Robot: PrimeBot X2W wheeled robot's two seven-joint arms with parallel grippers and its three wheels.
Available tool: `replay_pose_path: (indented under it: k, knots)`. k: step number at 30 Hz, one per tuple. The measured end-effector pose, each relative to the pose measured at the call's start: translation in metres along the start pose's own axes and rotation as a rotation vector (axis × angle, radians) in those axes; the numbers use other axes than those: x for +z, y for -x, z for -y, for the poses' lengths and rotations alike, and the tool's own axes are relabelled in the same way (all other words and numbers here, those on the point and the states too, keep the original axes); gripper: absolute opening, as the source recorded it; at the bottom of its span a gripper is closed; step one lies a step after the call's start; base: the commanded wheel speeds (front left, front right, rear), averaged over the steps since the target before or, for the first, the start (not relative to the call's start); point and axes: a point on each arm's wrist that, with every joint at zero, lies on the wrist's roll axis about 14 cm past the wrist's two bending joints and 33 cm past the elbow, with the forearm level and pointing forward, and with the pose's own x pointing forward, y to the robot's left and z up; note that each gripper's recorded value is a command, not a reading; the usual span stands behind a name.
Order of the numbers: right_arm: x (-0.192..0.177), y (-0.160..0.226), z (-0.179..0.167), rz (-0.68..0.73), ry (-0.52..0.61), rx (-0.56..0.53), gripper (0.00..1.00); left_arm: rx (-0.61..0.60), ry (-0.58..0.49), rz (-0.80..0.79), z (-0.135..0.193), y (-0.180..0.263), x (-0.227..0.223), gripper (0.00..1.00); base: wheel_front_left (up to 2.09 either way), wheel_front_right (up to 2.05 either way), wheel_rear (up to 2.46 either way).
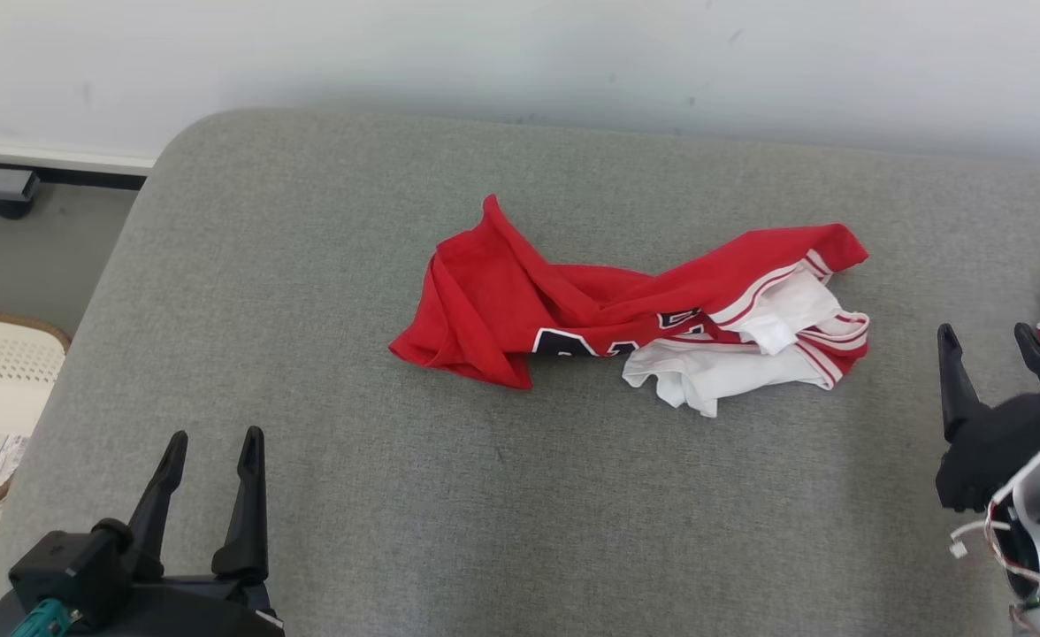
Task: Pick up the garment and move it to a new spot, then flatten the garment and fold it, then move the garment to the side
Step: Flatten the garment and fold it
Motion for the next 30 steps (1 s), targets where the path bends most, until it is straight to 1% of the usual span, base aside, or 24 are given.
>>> replay_pose_path:
  k: [2,9,10,17,18,19,20,21,22,23,25,26,28,29,30]
  knots:
    - [-0.007,-0.008,-0.003,-0.054,-0.013,0.006,1.0,0.005,0.0,-0.005,-0.002,0.0,-0.001,1.0,0.0,0.0,0.0]
    - [-0.007,-0.031,-0.035,-0.113,-0.092,0.095,1.0,0.02,-0.001,-0.018,-0.006,0.002,-0.005,1.0,0.0,0.0,0.0]
    - [-0.007,-0.031,-0.035,-0.113,-0.092,0.095,1.0,0.02,-0.001,-0.018,-0.006,0.002,-0.005,1.0,0.0,0.0,0.0]
    - [-0.02,-0.045,-0.065,-0.185,-0.096,0.172,1.0,0.031,-0.003,-0.025,-0.009,0.001,-0.008,1.0,0.0,0.0,0.0]
    - [-0.021,-0.046,-0.069,-0.192,-0.094,0.18,0.96,0.03,-0.002,-0.026,-0.009,0.002,-0.009,1.0,0.0,0.0,0.0]
    - [-0.024,-0.047,-0.071,-0.204,-0.094,0.186,0.96,0.033,-0.002,-0.028,-0.009,0.002,-0.009,1.0,0.0,0.0,0.0]
    - [-0.026,-0.048,-0.074,-0.214,-0.094,0.191,0.92,0.035,-0.002,-0.027,-0.01,0.002,-0.01,1.0,0.0,0.0,0.0]
    - [-0.028,-0.049,-0.075,-0.22,-0.094,0.194,0.84,0.034,-0.002,-0.027,-0.01,0.002,-0.01,1.0,0.0,0.0,0.0]
    - [-0.03,-0.05,-0.077,-0.228,-0.094,0.197,0.65,0.035,-0.002,-0.027,-0.01,0.002,-0.01,1.0,0.0,0.0,0.0]
    - [-0.031,-0.051,-0.078,-0.233,-0.096,0.199,0.51,0.037,-0.001,-0.024,-0.01,0.001,-0.009,1.0,0.0,0.0,0.0]
    - [-0.032,-0.053,-0.08,-0.241,-0.098,0.203,0.42,0.041,-0.001,-0.025,-0.011,0.002,-0.01,1.0,0.0,0.0,0.0]
    - [-0.035,-0.053,-0.081,-0.25,-0.098,0.205,0.4,0.043,-0.001,-0.026,-0.011,0.002,-0.01,1.0,0.0,0.0,0.0]
    - [-0.039,-0.053,-0.082,-0.263,-0.099,0.207,0.41,0.046,-0.003,-0.027,-0.012,0.003,-0.011,1.0,0.0,0.0,0.0]
    - [-0.04,-0.053,-0.082,-0.266,-0.098,0.206,0.37,0.046,-0.003,-0.028,-0.013,0.003,-0.011,1.0,0.0,0.0,0.0]
    - [-0.041,-0.054,-0.082,-0.27,-0.098,0.204,0.37,0.047,-0.003,-0.027,-0.013,0.003,-0.011,1.0,0.0,0.0,0.0]
